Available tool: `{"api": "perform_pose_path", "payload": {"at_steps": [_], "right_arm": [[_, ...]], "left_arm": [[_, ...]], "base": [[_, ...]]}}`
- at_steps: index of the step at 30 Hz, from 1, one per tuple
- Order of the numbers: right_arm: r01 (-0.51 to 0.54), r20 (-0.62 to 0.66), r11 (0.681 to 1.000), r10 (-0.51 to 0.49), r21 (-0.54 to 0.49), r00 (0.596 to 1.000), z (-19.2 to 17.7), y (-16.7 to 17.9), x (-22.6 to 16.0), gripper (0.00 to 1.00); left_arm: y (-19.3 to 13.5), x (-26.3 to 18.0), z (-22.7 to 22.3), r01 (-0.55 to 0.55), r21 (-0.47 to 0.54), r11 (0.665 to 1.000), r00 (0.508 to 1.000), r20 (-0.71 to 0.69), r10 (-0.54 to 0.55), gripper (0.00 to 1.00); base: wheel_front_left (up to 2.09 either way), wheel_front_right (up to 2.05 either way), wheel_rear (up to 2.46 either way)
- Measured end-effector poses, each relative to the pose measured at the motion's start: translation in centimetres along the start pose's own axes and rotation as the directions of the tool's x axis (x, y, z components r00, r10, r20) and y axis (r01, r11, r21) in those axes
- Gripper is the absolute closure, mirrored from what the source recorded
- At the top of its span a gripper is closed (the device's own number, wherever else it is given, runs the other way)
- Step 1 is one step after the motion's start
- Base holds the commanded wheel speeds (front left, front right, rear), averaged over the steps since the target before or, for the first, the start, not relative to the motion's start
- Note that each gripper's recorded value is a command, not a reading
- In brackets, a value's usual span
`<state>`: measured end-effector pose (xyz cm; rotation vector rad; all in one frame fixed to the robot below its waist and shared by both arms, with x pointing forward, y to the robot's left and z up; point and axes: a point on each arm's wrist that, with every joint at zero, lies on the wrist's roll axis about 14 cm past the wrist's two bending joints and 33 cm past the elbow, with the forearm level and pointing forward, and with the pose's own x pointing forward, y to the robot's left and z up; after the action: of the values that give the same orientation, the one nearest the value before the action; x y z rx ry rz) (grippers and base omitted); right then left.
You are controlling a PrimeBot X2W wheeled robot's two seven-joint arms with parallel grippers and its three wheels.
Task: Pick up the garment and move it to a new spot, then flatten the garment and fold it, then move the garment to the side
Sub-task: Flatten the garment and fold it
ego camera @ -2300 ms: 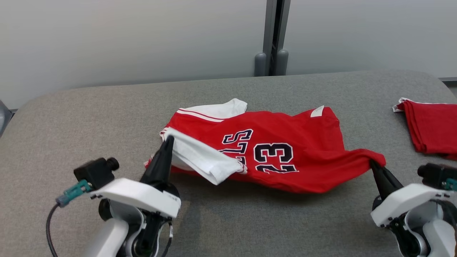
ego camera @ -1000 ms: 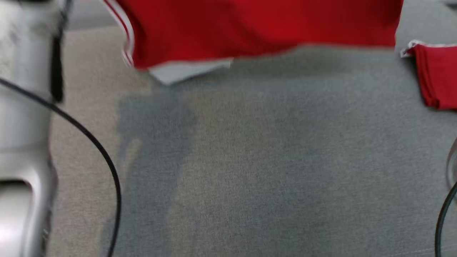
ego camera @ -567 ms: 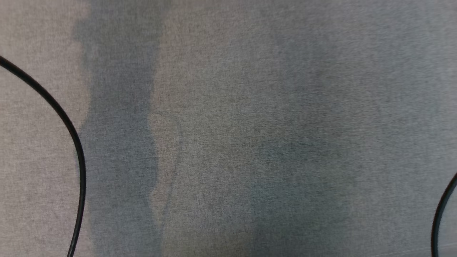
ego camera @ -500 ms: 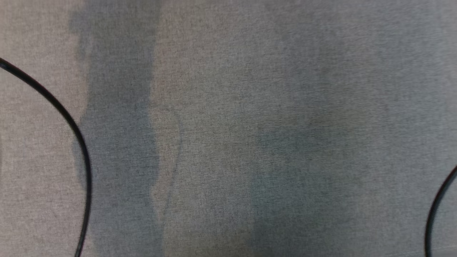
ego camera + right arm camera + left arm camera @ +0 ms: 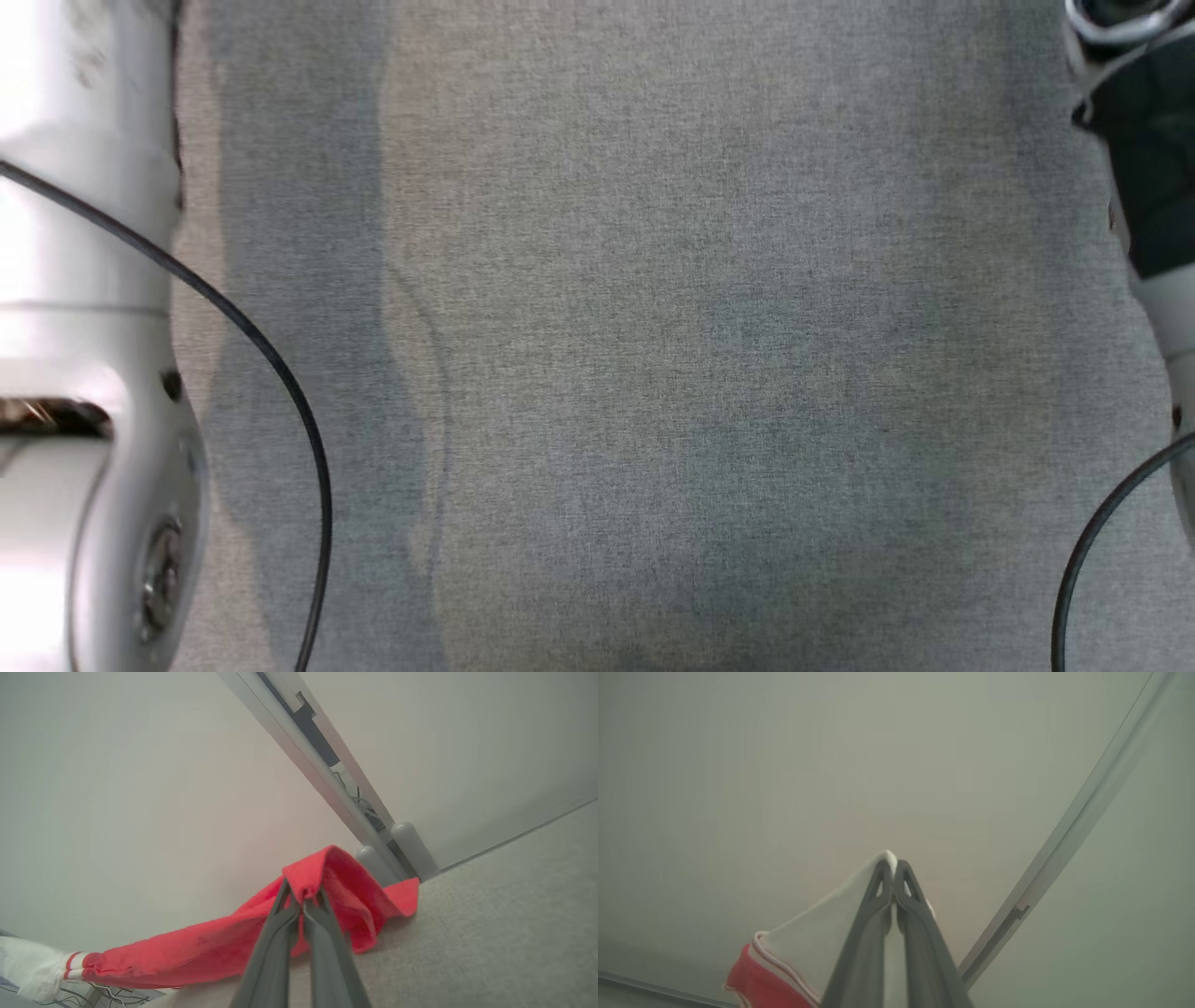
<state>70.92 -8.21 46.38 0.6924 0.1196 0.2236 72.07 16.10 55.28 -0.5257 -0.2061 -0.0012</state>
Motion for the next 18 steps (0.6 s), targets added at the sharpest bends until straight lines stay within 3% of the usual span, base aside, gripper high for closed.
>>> {"api": "perform_pose_path", "payload": {"at_steps": [4,10,18], "right_arm": [[0.072,-0.074,0.997,-0.071,0.017,0.995,-2.3,-2.4,-2.6,1.00],[0.117,-0.191,0.993,-0.114,0.007,0.975,-4.4,-3.0,-6.2,1.00],[0.153,-0.279,0.988,-0.150,-0.011,0.949,-5.4,-3.0,-10.3,1.00]], "left_arm": [[2.7,-3.8,-4.3,-0.041,0.078,0.996,0.986,-0.159,0.053,1.00],[4.3,-9.0,-6.8,-0.022,0.219,0.976,0.947,-0.309,0.091,1.00],[6.5,-15.3,-7.9,0.083,0.404,0.911,0.874,-0.469,0.129,1.00]], "base": [[0.00,0.00,0.00],[0.00,0.00,0.00],[0.00,0.00,0.00]]}}
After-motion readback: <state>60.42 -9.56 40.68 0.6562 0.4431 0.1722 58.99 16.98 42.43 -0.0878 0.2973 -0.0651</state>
